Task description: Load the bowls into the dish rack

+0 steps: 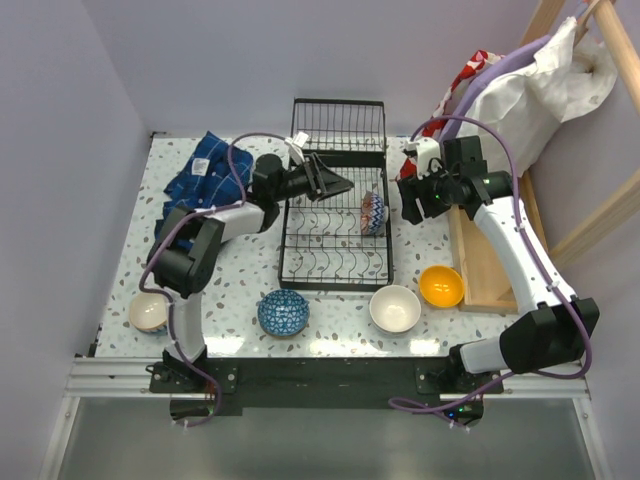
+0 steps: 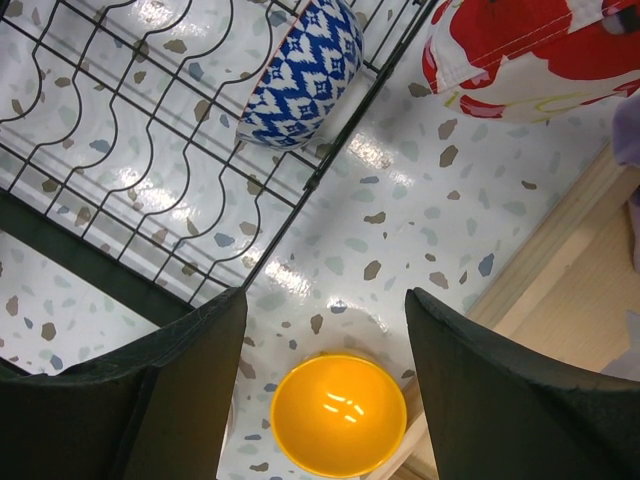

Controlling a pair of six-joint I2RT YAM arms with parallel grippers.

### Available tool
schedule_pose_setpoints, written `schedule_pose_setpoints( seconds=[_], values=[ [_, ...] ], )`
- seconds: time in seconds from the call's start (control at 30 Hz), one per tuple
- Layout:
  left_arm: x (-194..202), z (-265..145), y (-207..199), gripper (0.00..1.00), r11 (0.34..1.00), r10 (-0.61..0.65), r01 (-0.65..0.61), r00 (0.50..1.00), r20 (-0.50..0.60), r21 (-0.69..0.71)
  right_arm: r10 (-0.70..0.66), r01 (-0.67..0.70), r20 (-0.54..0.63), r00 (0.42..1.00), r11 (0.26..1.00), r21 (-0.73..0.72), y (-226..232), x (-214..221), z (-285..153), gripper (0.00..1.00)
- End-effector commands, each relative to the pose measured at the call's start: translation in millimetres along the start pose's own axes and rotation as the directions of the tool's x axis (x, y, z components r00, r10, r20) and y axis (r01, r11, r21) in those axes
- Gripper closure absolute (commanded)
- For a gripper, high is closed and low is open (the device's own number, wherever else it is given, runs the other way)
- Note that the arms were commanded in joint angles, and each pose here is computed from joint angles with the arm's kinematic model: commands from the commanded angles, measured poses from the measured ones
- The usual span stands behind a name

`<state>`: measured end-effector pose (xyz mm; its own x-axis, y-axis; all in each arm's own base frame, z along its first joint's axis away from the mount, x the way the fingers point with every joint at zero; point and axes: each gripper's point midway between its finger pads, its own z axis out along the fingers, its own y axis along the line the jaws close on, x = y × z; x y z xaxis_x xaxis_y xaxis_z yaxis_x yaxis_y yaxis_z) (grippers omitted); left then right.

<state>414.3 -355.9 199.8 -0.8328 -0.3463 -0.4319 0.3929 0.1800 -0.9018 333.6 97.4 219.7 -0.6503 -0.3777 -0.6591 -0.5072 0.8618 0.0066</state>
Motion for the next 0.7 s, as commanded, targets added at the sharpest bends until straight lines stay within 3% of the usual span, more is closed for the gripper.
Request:
schedule_pose_setpoints(
  seconds=[0.0, 0.07, 0.1, 0.13, 0.17, 0.2, 0.27, 0.3, 0.33, 0.37, 0.43, 0.47, 0.5, 0.57, 0.6, 0.67],
  values=[
    [-11, -41, 14, 0.49, 0.990, 0.105, -0.107, 0.994, -0.021, -0.088, -0.016, 0.016, 0.054, 0.998, 1.000, -0.001, 2, -11, -11, 0.31],
    [-8, -64, 8, 0.49, 0.966, 0.219, -0.229, 0.972, -0.084, -0.124, -0.024, 0.024, 0.063, 0.998, 1.000, 0.005, 2, -13, -14, 0.30],
    [-8, -78, 14, 0.50, 0.917, 0.362, -0.378, 0.922, -0.136, -0.128, -0.030, 0.029, 0.066, 0.997, 1.000, 0.006, 2, -13, -15, 0.30],
    [-4, -89, 15, 0.49, 0.887, 0.415, -0.442, 0.891, -0.185, -0.136, -0.043, 0.042, 0.063, 0.997, 0.999, 0.006, 1, -12, -15, 0.30],
    [15, -111, 13, 0.50, 0.880, 0.383, -0.442, 0.877, -0.292, -0.172, -0.051, 0.051, 0.066, 0.997, 0.999, 0.006, 2, -12, -17, 0.30],
    [18, -126, 22, 0.50, 0.781, 0.527, -0.608, 0.764, -0.373, -0.144, -0.056, 0.056, 0.066, 0.996, 0.998, 0.005, 2, -11, -16, 0.30],
    [44, -165, 24, 0.51, 0.727, 0.521, -0.668, 0.687, -0.506, -0.159, -0.066, 0.066, 0.073, 0.995, 0.998, -0.006, 5, -8, -16, 0.30],
    [43, -183, 30, 0.51, 0.650, 0.579, -0.748, 0.601, -0.551, -0.134, -0.067, 0.068, 0.079, 0.995, 0.998, -0.014, 6, -8, -16, 0.30],
    [43, -200, 23, 0.51, 0.606, 0.595, -0.783, 0.565, -0.572, -0.142, -0.068, 0.069, 0.080, 0.995, 0.997, -0.018, 7, -6, -15, 0.30],
    [54, -221, 29, 0.51, 0.603, 0.545, -0.778, 0.561, -0.623, -0.174, -0.070, 0.072, 0.085, 0.994, 0.997, -0.021, 8, -6, -17, 0.30],
    [37, -260, 40, 0.50, 0.465, 0.517, -0.841, 0.512, -0.686, -0.277, -0.071, 0.074, 0.084, 0.994, 0.997, -0.026, 9, -5, -15, 0.30],
    [45, -280, 44, 0.49, 0.454, 0.455, -0.837, 0.512, -0.729, -0.305, -0.073, 0.075, 0.085, 0.994, 0.997, -0.025, 9, -5, -16, 0.30],
    [35, -308, 56, 0.48, 0.365, 0.378, -0.847, 0.515, -0.769, -0.387, -0.076, 0.078, 0.085, 0.994, 0.997, -0.028, 9, -7, -15, 0.30],
    [41, -350, 66, 0.47, 0.294, 0.230, -0.823, 0.554, -0.800, -0.486, -0.091, 0.094, 0.086, 0.992, 0.995, -0.035, 9, -9, -15, 0.30],
    [38, -385, 73, 0.47, 0.229, 0.128, -0.794, 0.598, -0.791, -0.563, -0.094, 0.098, 0.080, 0.992, 0.994, -0.043, 9, -9, -12, 0.30],
    [60, -425, 78, 0.47, 0.221, -0.033, -0.746, 0.638, -0.769, -0.628, -0.111, 0.116, 0.085, 0.990, 0.992, -0.053, 10, -14, -12, 0.30]
  ],
)
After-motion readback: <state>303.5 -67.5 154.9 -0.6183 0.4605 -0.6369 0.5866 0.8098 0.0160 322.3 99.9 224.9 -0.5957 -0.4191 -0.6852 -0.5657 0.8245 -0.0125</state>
